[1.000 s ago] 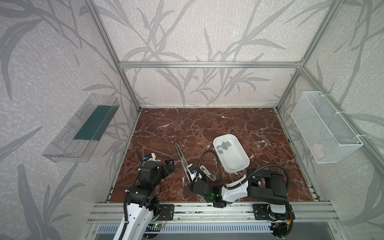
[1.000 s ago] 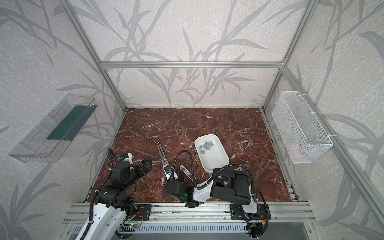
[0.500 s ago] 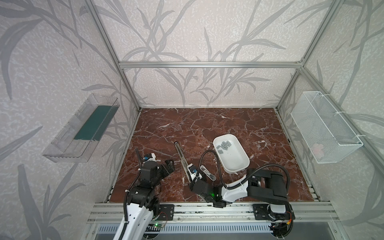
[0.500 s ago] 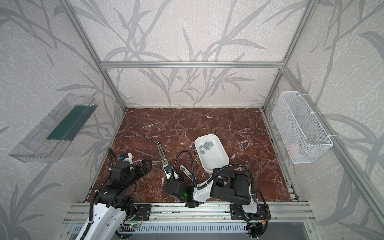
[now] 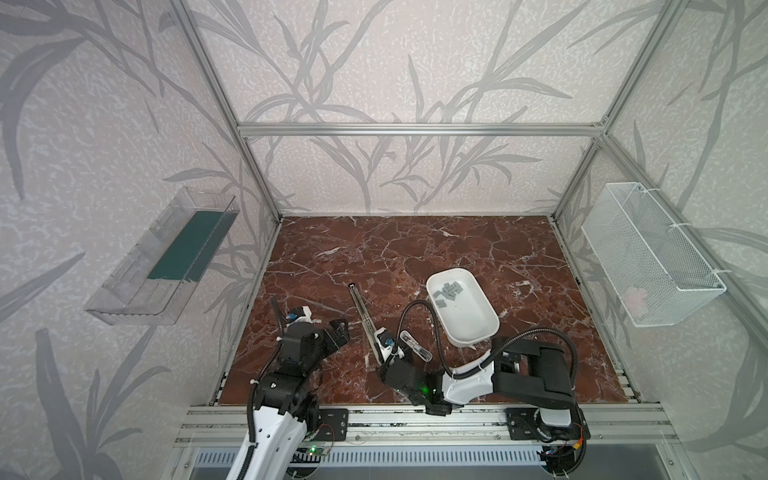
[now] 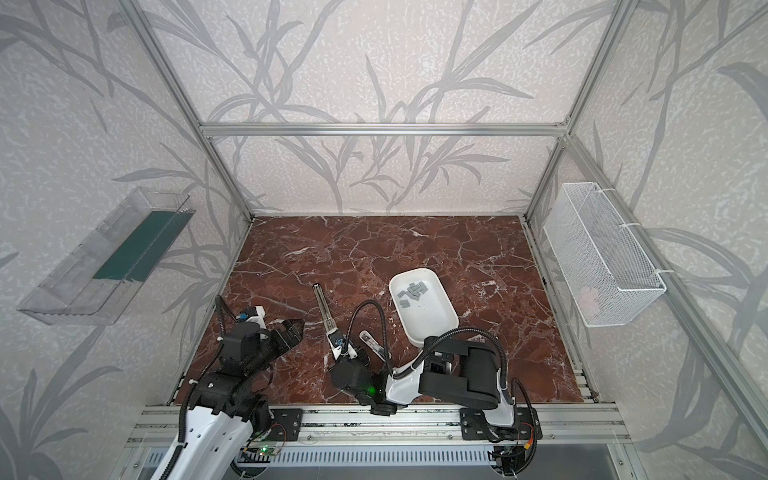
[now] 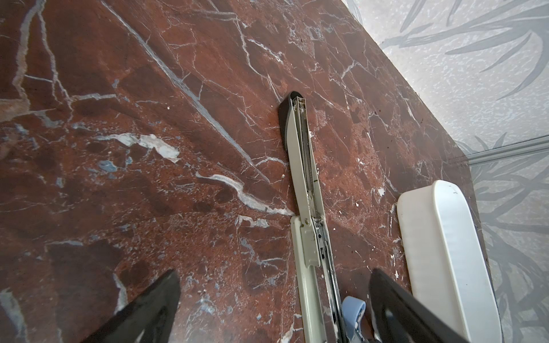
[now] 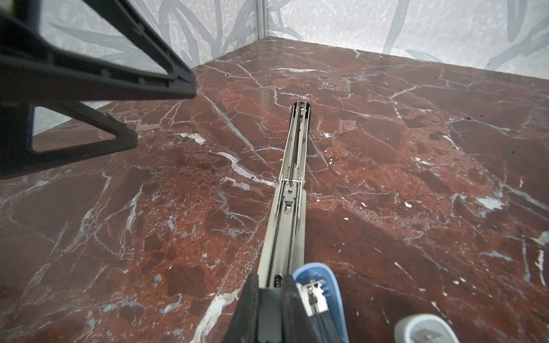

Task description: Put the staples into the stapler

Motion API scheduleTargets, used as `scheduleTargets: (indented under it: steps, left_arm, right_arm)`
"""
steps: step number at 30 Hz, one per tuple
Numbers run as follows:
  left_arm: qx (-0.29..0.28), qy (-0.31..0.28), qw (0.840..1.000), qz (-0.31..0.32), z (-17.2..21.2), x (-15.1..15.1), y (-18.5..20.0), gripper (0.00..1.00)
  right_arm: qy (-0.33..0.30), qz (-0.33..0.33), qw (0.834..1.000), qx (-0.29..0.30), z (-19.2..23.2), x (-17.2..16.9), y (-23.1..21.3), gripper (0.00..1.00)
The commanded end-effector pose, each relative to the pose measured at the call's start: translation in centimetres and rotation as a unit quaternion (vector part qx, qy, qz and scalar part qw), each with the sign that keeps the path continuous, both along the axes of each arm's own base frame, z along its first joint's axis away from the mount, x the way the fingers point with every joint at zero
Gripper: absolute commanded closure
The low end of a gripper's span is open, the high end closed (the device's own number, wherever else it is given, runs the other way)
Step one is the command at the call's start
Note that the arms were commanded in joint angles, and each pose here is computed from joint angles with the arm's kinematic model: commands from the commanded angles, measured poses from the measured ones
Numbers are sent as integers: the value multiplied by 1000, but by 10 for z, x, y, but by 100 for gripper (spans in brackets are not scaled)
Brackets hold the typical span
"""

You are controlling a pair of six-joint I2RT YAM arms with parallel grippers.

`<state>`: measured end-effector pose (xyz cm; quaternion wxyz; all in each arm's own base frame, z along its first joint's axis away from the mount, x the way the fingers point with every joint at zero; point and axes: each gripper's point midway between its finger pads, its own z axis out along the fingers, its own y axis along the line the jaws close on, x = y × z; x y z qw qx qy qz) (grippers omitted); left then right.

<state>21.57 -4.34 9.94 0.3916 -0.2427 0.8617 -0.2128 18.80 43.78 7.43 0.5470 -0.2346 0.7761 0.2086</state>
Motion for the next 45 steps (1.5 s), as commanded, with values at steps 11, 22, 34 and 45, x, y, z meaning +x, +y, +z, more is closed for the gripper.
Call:
scheduleTargets:
  steps: [11,22,34,45]
  left_arm:
    - [4,-9,1000,-3,6,2,0,1]
    - [4,-9,1000,-3,6,1,0,1]
    - [4,-8,1000,-3,6,1,-1,1]
    - [5,-5,1000,-4,5,2,-1,1]
  right_arm:
    - [3,-14,1000,-1,-6,6,2,100]
    - [3,-18,1000,-6,-9,7,1,100]
    - [-20,-11,1000,6,16,8,6,100]
    - [-27,-19,999,-1,17,10,2,100]
